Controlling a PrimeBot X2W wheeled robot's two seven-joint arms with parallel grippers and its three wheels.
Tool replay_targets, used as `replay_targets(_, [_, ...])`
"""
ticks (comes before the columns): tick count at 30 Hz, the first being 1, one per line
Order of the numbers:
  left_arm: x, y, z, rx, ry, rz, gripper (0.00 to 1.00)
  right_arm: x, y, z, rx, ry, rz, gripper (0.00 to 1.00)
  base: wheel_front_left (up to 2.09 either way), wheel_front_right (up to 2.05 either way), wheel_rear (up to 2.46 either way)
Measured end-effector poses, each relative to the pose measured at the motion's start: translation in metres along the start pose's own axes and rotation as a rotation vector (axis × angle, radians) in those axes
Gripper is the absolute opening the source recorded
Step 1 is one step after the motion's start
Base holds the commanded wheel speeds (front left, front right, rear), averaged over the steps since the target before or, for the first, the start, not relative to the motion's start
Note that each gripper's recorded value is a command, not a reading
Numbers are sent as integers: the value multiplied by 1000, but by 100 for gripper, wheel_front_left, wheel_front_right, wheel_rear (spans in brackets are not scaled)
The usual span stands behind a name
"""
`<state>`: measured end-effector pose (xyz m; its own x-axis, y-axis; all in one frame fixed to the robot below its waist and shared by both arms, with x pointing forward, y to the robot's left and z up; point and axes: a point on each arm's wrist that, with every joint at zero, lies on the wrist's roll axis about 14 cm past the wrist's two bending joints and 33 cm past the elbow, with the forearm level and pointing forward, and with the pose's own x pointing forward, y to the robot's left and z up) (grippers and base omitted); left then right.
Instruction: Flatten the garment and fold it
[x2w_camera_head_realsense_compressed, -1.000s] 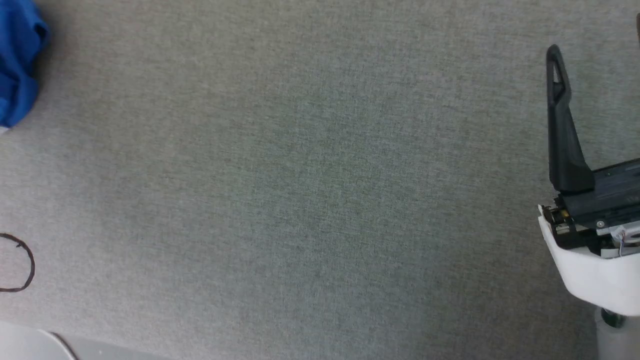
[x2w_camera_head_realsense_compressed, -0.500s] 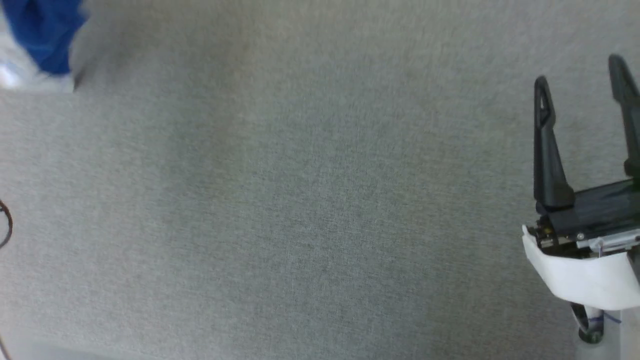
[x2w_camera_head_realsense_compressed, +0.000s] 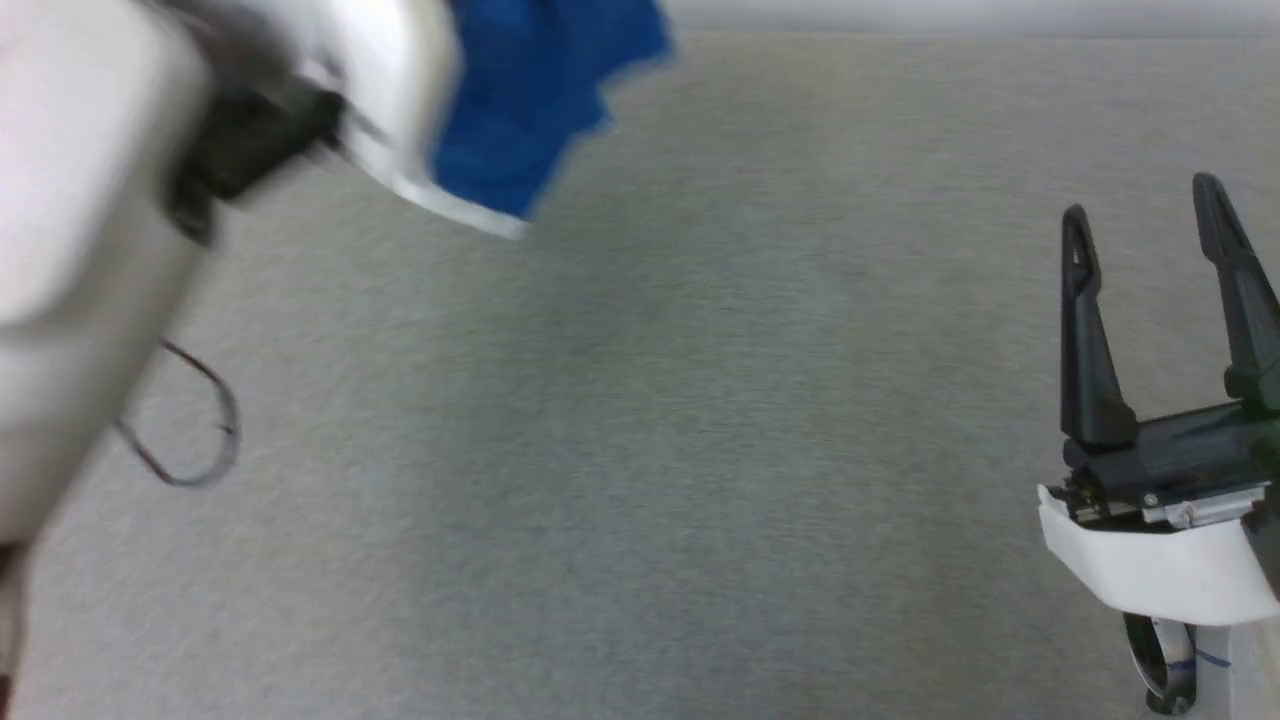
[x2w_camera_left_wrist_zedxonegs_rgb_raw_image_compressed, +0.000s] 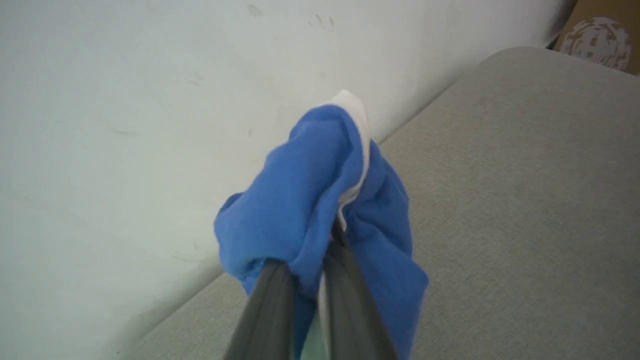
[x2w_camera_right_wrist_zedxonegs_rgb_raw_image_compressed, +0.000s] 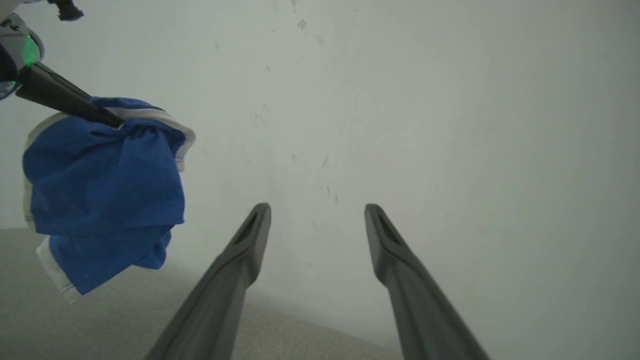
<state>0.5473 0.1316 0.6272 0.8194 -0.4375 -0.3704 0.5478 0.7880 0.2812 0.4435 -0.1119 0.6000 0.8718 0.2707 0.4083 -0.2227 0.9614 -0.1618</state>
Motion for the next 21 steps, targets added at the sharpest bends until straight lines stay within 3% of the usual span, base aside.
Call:
replay_targets(4, [25, -83, -5, 46, -3, -219, 0, -18, -29, 5, -28, 24, -82, 100, 0, 0, 0])
replay_targets(8, [36, -164, -39, 59, 52, -421, 0, -34, -49, 14, -61, 36, -140, 100, 0, 0, 0])
replay_targets(13, [30, -257, -84, 11, 137, -652, 0, -51, -71, 22, -101, 48, -204, 100, 0, 0, 0])
replay_targets(16, [19, -298, -103, -17, 188, -749, 0, -58, -78, 23, -108, 59, -227, 100, 0, 0, 0])
replay_targets(21, [-7, -336, -137, -18, 308, -828, 0, -65, -81, 24, -112, 71, -239, 100, 0, 0, 0])
